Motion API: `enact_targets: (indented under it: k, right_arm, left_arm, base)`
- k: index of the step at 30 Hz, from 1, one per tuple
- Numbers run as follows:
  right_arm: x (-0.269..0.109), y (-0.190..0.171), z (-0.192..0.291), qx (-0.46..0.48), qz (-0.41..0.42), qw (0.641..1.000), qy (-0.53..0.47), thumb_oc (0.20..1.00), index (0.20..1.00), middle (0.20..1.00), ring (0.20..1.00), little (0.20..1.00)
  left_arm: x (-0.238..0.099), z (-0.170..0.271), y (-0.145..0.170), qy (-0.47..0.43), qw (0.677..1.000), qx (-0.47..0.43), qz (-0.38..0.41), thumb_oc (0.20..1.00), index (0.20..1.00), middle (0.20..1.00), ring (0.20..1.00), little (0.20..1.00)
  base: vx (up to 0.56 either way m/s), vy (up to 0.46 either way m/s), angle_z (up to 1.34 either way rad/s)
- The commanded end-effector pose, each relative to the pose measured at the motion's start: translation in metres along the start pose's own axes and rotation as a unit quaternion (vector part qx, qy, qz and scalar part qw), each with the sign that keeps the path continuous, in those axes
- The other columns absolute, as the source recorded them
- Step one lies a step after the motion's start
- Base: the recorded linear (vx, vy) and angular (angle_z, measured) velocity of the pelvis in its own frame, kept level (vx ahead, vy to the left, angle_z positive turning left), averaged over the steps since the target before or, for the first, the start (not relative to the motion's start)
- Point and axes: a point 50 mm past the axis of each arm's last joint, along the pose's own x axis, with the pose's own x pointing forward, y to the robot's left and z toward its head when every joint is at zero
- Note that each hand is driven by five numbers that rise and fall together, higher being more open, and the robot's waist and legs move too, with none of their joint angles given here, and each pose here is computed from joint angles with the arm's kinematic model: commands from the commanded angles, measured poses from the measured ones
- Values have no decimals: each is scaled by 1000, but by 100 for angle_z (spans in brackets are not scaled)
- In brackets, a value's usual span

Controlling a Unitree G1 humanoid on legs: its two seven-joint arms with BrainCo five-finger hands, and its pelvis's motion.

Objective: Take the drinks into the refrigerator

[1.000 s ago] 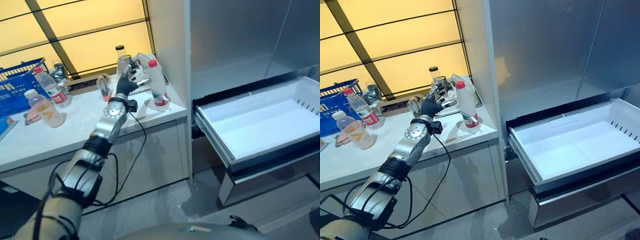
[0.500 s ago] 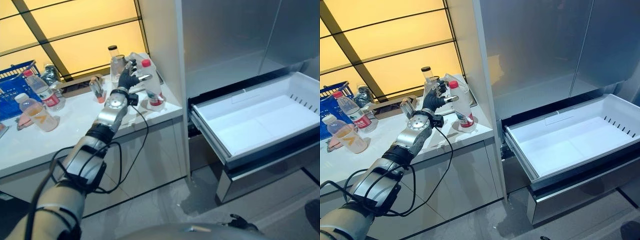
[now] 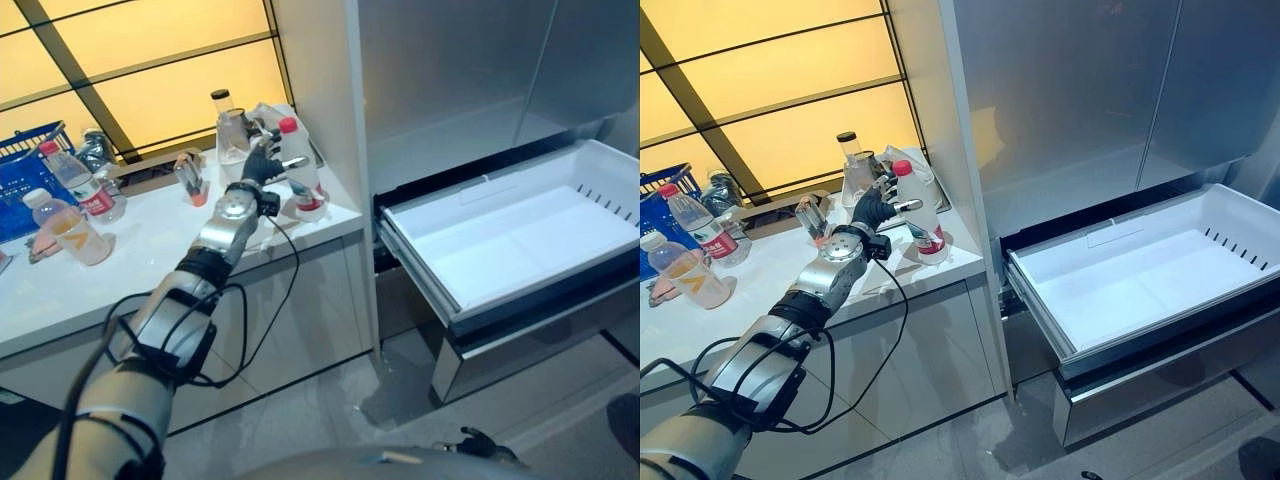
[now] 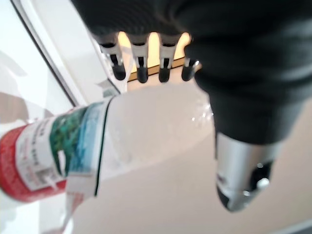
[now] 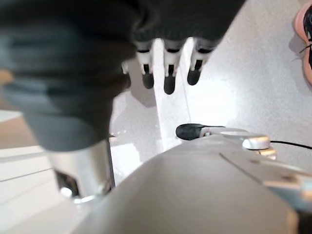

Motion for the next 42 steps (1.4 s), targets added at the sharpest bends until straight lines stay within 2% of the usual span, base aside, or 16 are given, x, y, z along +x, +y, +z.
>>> enact_targets:
  k: [1,12,23,27,32,38,42]
  right_arm:
    - [-2,19,-16,9,22,999,41,1000,1000,1000,1000,1000]
    - [-2,20,-11,16,19,999,28,1000,1000,1000,1000,1000]
    - [-1,17,-1,28,13,1000,6,1000,1000,1000,1000,1000]
    - [0,16,1,28,11,1000,0,1000,1000,1000,1000,1000]
    - [0,13,1,29,7,1000,-2,1000,1000,1000,1000,1000]
    - [-1,12,-2,27,5,1000,-3,1000,1000,1000,1000,1000]
    - [0,11,2,30,3,999,-11,1000,1000,1000,1000,1000]
  left_arm:
    - [10,43,22,-54,998,1,25,1000,1000,1000,1000,1000]
    - [8,22,20,-23,998,40,43,1000,1000,1000,1000,1000]
    - [-13,-45,9,57,996,62,38,1000,1000,1000,1000,1000]
    - [-18,-56,4,66,996,58,31,1000,1000,1000,1000,1000]
    - [-19,-58,-14,56,998,37,15,1000,1000,1000,1000,1000]
    - [-8,-46,-53,43,999,18,-17,1000,1000,1000,1000,1000]
    - [-2,-38,-63,41,999,16,-16,1000,1000,1000,1000,1000]
  base:
    - [0,0,0]
    - [0,0,0]
    - [0,0,-1]
    - [2,3,-7]
    - [2,1,-1]
    - [0,0,0]
    - [0,-1,-1]
